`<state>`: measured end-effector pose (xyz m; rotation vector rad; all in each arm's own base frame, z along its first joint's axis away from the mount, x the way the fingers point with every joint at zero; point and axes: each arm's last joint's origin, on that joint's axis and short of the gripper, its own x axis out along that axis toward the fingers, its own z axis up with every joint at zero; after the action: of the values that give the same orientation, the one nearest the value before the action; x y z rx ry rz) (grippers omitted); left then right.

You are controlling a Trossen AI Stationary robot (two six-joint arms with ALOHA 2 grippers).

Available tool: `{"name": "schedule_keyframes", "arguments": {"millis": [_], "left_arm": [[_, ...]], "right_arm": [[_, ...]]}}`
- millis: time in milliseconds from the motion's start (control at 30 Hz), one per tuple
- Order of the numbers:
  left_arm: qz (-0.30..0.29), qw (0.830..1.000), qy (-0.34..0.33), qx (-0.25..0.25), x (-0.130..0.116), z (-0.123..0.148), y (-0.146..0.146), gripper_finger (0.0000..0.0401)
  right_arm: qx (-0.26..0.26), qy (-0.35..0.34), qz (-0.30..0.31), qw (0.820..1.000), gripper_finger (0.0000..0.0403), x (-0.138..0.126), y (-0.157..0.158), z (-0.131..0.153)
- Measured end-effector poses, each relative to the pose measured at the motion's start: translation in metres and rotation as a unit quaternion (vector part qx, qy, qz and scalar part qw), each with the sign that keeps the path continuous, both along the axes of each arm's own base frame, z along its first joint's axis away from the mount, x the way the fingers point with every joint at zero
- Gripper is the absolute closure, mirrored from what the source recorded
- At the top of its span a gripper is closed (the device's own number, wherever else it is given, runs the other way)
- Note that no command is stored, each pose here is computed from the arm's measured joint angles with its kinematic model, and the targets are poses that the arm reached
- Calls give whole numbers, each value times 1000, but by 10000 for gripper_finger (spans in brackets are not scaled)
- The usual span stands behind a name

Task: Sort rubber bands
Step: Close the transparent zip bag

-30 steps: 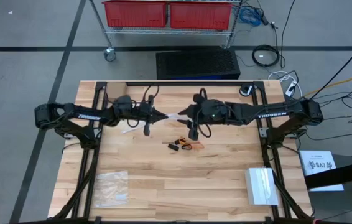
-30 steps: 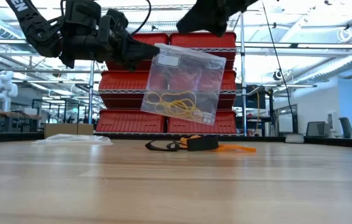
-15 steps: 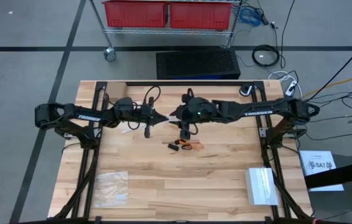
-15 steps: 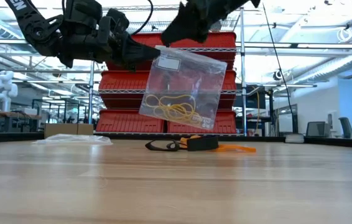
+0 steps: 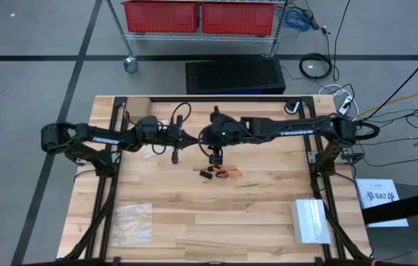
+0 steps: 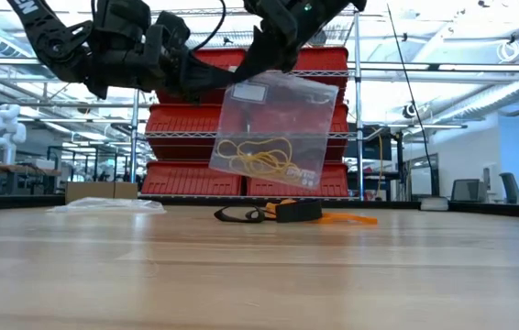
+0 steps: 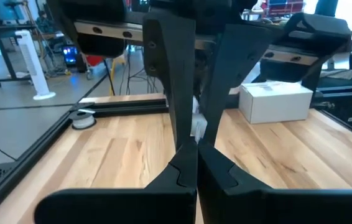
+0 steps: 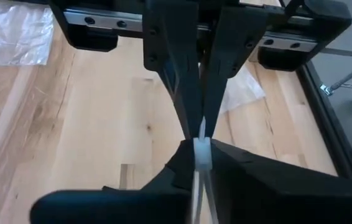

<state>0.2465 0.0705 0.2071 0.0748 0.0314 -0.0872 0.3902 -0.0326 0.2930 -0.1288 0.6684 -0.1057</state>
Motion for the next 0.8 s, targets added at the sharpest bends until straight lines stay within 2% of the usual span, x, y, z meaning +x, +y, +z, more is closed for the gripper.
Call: {"name": "schedule_keyframes", "arguments": {"millis": [600, 800], "left_arm": [[7, 1000, 10, -2, 0, -3, 1, 401], [12, 1000, 8, -1, 0, -2, 1, 401]], "right_arm": [[17, 77, -20, 997, 389, -17, 1, -3], [13, 98, -41, 994, 389, -31, 1, 6]]}}
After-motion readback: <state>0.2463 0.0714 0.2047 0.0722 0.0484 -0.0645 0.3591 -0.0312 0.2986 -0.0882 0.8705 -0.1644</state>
